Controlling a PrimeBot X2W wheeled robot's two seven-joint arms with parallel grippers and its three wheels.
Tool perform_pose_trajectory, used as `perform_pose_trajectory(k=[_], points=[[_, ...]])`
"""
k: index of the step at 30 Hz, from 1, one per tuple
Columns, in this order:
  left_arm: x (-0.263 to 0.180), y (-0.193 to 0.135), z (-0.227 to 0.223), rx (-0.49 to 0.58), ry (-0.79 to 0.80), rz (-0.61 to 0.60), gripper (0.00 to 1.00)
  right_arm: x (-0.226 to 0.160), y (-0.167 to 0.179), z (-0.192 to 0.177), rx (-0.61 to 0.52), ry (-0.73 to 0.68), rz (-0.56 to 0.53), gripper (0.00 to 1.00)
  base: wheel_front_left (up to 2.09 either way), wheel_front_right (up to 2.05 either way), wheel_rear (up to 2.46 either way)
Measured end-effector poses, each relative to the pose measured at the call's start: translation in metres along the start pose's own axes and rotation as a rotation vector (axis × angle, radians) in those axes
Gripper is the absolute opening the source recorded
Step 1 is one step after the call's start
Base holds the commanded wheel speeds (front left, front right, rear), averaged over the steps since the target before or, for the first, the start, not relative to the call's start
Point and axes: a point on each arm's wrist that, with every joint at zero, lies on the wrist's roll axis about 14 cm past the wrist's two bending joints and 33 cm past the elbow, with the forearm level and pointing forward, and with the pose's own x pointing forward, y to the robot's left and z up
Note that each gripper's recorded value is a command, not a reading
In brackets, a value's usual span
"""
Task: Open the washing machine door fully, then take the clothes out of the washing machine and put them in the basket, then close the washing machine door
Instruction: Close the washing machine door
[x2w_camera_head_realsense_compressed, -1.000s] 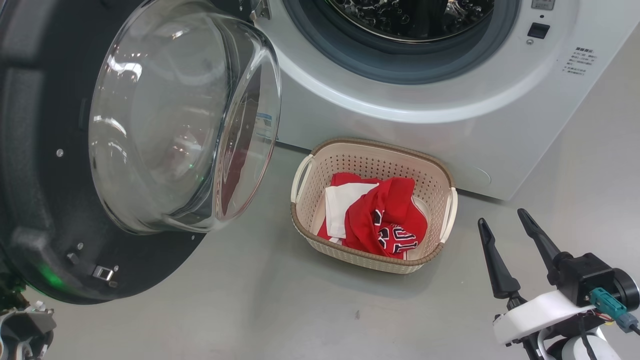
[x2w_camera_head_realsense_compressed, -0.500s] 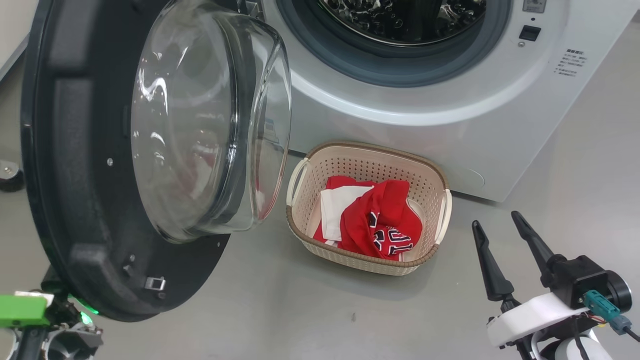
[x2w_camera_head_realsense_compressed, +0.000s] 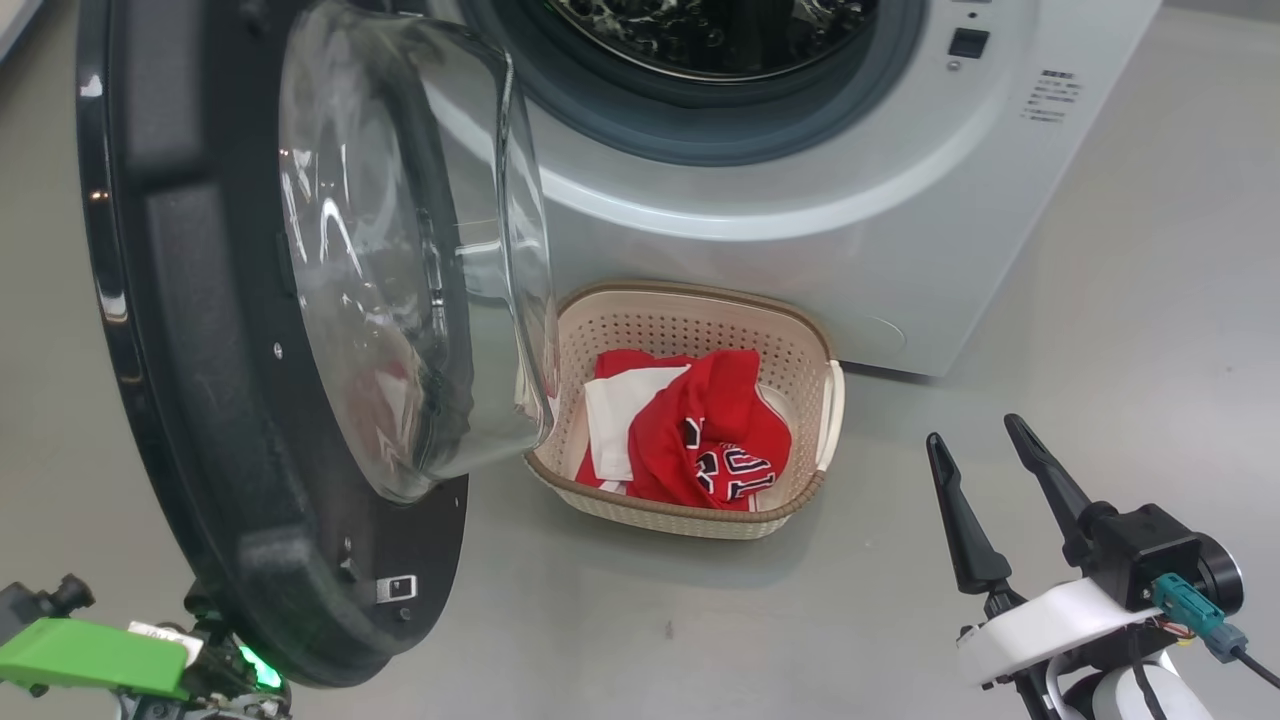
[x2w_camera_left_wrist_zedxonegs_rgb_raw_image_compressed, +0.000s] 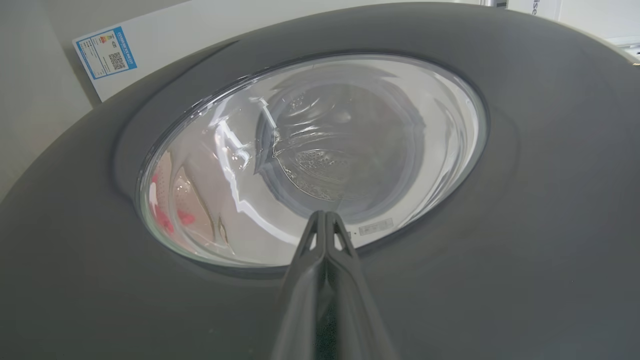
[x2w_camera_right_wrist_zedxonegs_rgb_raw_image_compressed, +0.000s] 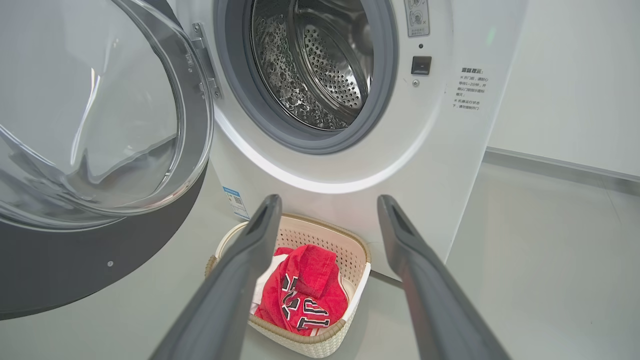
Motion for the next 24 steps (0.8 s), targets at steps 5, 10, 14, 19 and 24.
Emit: perform_pose_trajectory(k=[5, 10, 14, 19, 24], points=[[0.008, 0.001, -0.027, 0.004, 0.094, 0.002, 0.00, -0.004, -0.010, 0.004, 0.015, -0.021, -0.041, 1.00, 0.00, 0.00, 0.00], [0.020, 0.001, -0.052, 0.014, 0.188, -0.005, 0.00, -0.013, -0.024, 0.005, 0.021, -0.031, -0.096, 1.00, 0.00, 0.00, 0.00], [0.028, 0.002, -0.072, 0.009, 0.256, -0.009, 0.00, -0.020, -0.035, 0.007, 0.028, -0.044, -0.144, 1.00, 0.00, 0.00, 0.00], [0.038, 0.005, -0.097, -0.006, 0.342, -0.007, 0.00, -0.034, -0.050, 0.009, 0.034, -0.059, -0.211, 1.00, 0.00, 0.00, 0.00], [0.050, 0.009, -0.123, -0.019, 0.427, -0.006, 0.00, -0.045, -0.066, 0.013, 0.036, -0.074, -0.272, 1.00, 0.00, 0.00, 0.00]])
